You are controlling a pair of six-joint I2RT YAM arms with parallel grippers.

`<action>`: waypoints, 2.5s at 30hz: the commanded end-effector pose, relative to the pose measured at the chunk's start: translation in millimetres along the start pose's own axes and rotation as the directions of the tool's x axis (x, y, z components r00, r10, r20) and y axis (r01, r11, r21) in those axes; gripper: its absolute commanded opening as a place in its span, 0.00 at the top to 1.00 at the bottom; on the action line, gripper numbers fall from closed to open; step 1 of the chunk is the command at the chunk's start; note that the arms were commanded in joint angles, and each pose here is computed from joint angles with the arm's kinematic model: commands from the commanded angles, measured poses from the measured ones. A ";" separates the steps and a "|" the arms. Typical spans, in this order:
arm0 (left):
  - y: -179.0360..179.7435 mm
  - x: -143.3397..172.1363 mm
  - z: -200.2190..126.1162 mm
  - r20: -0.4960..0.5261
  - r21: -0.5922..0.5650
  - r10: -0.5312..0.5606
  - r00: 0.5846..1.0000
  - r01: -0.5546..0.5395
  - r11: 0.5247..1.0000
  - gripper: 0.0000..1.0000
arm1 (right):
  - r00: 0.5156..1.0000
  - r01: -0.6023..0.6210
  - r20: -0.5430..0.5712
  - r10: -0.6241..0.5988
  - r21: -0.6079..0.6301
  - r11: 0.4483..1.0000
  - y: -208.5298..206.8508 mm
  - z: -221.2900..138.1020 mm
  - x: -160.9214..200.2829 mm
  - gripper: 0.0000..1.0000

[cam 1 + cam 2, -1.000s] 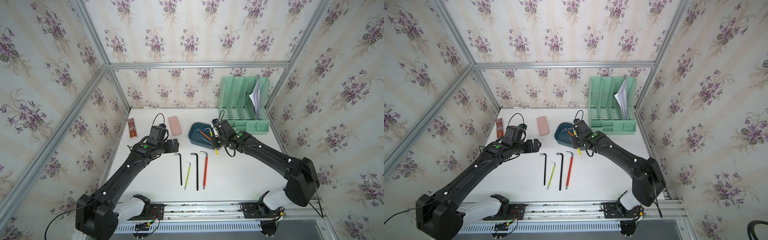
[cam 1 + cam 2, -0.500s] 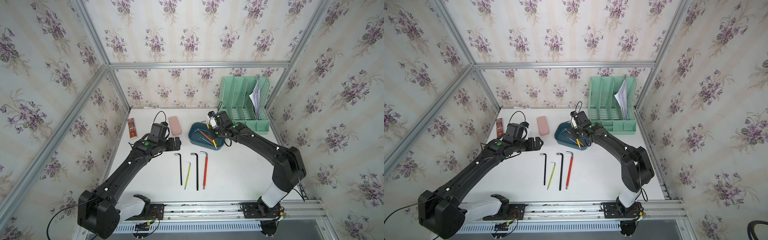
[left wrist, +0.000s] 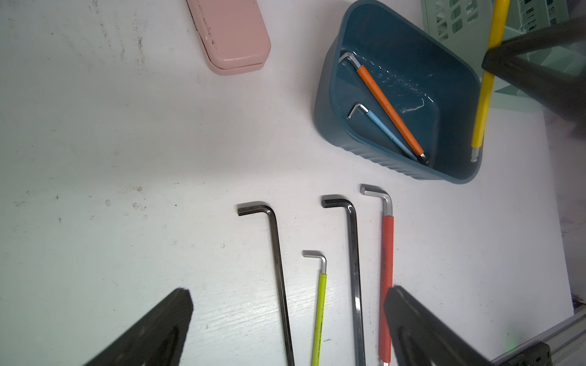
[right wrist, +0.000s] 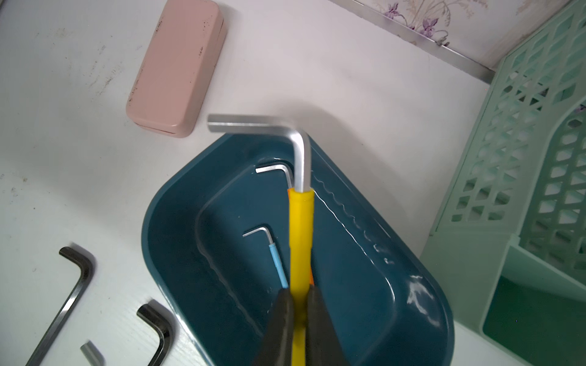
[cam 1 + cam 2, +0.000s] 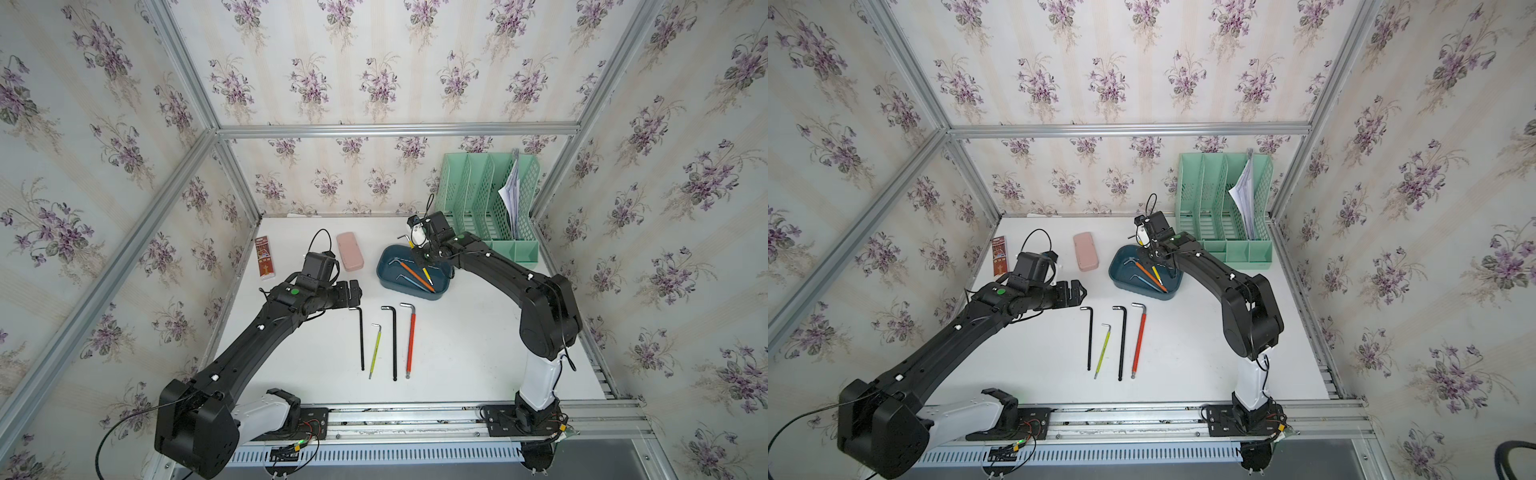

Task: Put the hex key on the desktop into the storage box
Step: Place the Allen key in the storage box, then pick up the Allen key from the center of the board.

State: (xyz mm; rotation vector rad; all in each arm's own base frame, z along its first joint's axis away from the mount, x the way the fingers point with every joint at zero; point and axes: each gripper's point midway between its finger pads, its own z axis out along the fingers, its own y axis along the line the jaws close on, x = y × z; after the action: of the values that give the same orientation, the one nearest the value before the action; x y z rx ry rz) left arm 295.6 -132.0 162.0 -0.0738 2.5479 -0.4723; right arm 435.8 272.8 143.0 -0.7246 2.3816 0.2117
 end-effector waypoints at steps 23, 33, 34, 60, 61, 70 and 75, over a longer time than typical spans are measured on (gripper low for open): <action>-0.2 -1.1 -8.5 0.020 0.003 -0.029 0.999 0.029 1.000 0.01 | 0.977 0.109 -0.185 -0.103 0.018 0.994 -5.4 56.2 48.0 0.99; -22.3 -17.4 -3.5 -0.006 0.077 -0.007 1.000 0.007 0.997 0.01 | 0.986 0.029 -0.165 -0.028 0.005 1.000 -0.8 38.0 43.0 0.60; -23.7 -19.0 -2.7 -0.014 0.075 -0.002 1.000 0.003 0.997 0.01 | 0.989 0.016 -0.148 -0.014 0.015 1.000 -2.6 31.3 38.9 0.58; -43.2 -61.8 94.8 -0.239 0.087 0.127 0.963 -0.109 0.990 0.01 | 0.833 -0.525 -0.163 0.529 0.067 0.848 62.0 -80.8 168.4 0.37; -42.6 -63.1 95.3 -0.239 0.087 0.124 0.963 -0.106 0.991 0.01 | 0.835 -0.515 -0.169 0.523 0.090 0.852 66.2 -79.4 173.6 0.35; -54.2 -80.5 75.3 -0.279 0.170 0.067 0.958 -0.019 0.985 0.01 | 0.849 -0.412 -0.269 0.455 0.202 0.889 110.0 -42.2 206.9 0.20; -40.4 -80.3 82.5 -0.290 0.142 0.068 0.955 -0.027 0.989 0.01 | 0.847 -0.385 -0.303 0.437 0.217 0.897 122.7 -26.2 215.5 0.21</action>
State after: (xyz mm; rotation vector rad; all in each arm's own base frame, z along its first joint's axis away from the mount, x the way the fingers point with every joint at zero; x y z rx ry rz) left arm 414.3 -185.5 156.4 0.0932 2.7537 -0.6798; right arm 213.2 270.6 31.8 -0.2003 2.8430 0.1201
